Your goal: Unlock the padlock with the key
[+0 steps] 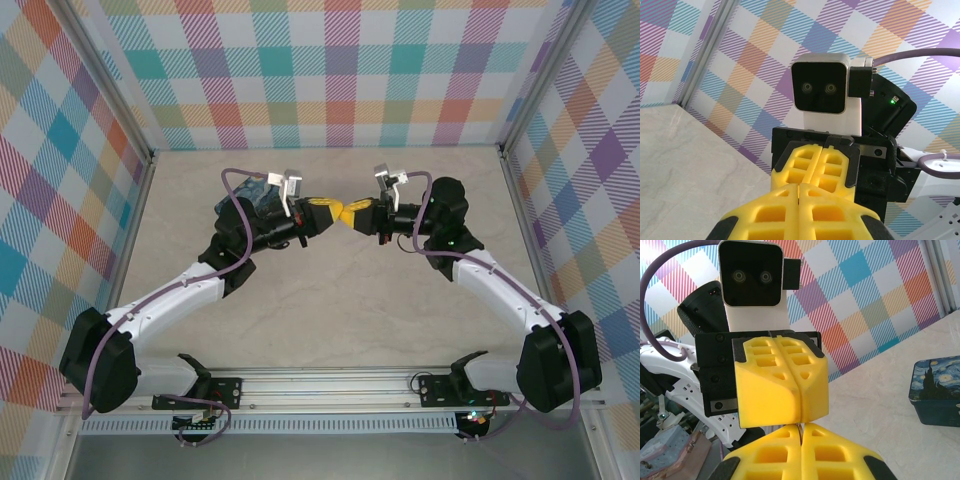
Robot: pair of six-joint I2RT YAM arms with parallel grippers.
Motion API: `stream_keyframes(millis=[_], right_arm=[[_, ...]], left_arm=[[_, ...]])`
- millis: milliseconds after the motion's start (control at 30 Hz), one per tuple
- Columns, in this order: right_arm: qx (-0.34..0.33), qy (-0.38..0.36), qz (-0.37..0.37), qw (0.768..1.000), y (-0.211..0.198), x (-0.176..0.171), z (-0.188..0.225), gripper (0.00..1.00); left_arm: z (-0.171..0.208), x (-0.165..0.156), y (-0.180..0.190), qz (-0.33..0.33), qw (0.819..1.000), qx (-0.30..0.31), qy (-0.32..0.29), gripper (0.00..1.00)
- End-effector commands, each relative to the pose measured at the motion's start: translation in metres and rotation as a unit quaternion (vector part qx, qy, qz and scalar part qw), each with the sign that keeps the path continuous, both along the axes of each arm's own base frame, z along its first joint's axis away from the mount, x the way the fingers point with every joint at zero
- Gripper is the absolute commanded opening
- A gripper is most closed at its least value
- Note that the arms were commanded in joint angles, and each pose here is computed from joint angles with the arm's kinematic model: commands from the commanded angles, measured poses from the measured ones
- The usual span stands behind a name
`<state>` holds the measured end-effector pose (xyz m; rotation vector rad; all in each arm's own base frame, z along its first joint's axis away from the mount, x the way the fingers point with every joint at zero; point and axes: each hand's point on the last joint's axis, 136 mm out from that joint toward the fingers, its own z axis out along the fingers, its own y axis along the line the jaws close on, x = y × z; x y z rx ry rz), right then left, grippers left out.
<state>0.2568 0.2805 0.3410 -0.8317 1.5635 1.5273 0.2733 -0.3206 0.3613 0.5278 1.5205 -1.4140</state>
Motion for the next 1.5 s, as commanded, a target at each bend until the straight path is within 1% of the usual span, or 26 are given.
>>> stream_keyframes(millis=[0, 100, 133, 167, 200, 267, 333, 367, 433, 467, 567, 667, 767, 800, 833, 900, 1000, 1067, 1200, 1267, 1367, 1467], right_arm=[[0.000, -0.012, 0.002, 1.000, -0.001, -0.003, -0.001, 0.00], [-0.007, -0.013, -0.005, 1.000, -0.002, -0.003, -0.004, 0.00], [-0.011, -0.012, -0.007, 1.000, -0.002, -0.003, -0.006, 0.00], [-0.015, -0.012, -0.009, 1.000, -0.003, -0.003, -0.006, 0.00], [-0.020, -0.013, -0.013, 1.000, -0.004, -0.003, -0.008, 0.00], [-0.032, -0.015, -0.017, 0.999, -0.005, -0.004, -0.011, 0.00], [-0.047, -0.018, -0.024, 0.998, -0.007, -0.006, -0.016, 0.00], [-0.055, -0.019, -0.028, 0.998, -0.009, -0.006, -0.019, 0.00], [-0.073, -0.020, -0.036, 0.997, -0.011, -0.006, -0.025, 0.00], [-0.079, -0.022, -0.041, 0.996, -0.012, -0.006, -0.027, 0.00], [-0.102, -0.023, -0.053, 0.993, -0.016, -0.006, -0.036, 0.00], [-0.119, -0.021, -0.065, 0.991, -0.019, -0.004, -0.045, 0.00], [-0.131, -0.017, -0.072, 0.989, -0.021, -0.004, -0.050, 0.00], [-0.135, -0.015, -0.075, 0.988, -0.022, -0.003, -0.052, 0.00], [-0.139, -0.014, -0.076, 0.987, -0.023, -0.003, -0.054, 0.00], [-0.143, -0.013, -0.080, 0.986, -0.024, -0.004, -0.056, 0.00], [-0.148, -0.009, -0.083, 0.986, -0.026, -0.004, -0.060, 0.00], [-0.150, -0.008, -0.085, 0.985, -0.027, -0.005, -0.062, 0.00], [-0.152, -0.009, -0.090, 0.984, -0.030, -0.009, -0.064, 0.00], [-0.154, -0.010, -0.092, 0.984, -0.031, -0.011, -0.065, 0.00], [-0.155, -0.010, -0.093, 0.983, -0.033, -0.014, -0.066, 0.00], [-0.154, -0.010, -0.093, 0.984, -0.034, -0.015, -0.066, 0.00]], left_arm=[[0.006, -0.002, 0.001, 0.006, 1.000, -0.009, -0.012, 0.00], [0.008, -0.003, 0.003, 0.010, 1.000, -0.006, -0.016, 0.00], [0.009, -0.003, 0.003, 0.013, 1.000, -0.003, -0.018, 0.04], [0.009, -0.002, 0.005, 0.017, 1.000, 0.000, -0.018, 0.13], [0.008, -0.001, 0.007, 0.025, 0.999, 0.005, -0.019, 0.24], [0.008, 0.001, 0.012, 0.041, 0.999, 0.016, -0.019, 0.32], [0.007, 0.008, 0.023, 0.064, 0.997, 0.030, -0.012, 0.45], [0.006, 0.012, 0.029, 0.079, 0.996, 0.037, -0.006, 0.50], [-0.004, 0.027, 0.046, 0.119, 0.991, 0.064, 0.019, 0.59], [-0.011, 0.034, 0.053, 0.139, 0.986, 0.081, 0.034, 0.63], [-0.035, 0.058, 0.077, 0.196, 0.967, 0.144, 0.072, 0.72], [-0.068, 0.084, 0.100, 0.248, 0.938, 0.216, 0.113, 0.85], [-0.108, 0.115, 0.126, 0.299, 0.890, 0.309, 0.151, 0.97], [-0.126, 0.122, 0.135, 0.311, 0.867, 0.350, 0.169, 1.00], [-0.136, 0.132, 0.143, 0.326, 0.847, 0.382, 0.177, 1.00], [-0.151, 0.150, 0.151, 0.344, 0.818, 0.425, 0.181, 1.00], [-0.165, 0.177, 0.152, 0.352, 0.792, 0.468, 0.171, 1.00], [-0.180, 0.193, 0.151, 0.350, 0.777, 0.493, 0.178, 1.00], [-0.203, 0.218, 0.143, 0.339, 0.768, 0.509, 0.190, 1.00], [-0.210, 0.228, 0.141, 0.341, 0.759, 0.520, 0.196, 1.00], [-0.221, 0.237, 0.142, 0.341, 0.745, 0.536, 0.205, 1.00], [-0.231, 0.241, 0.142, 0.340, 0.735, 0.545, 0.218, 1.00]])
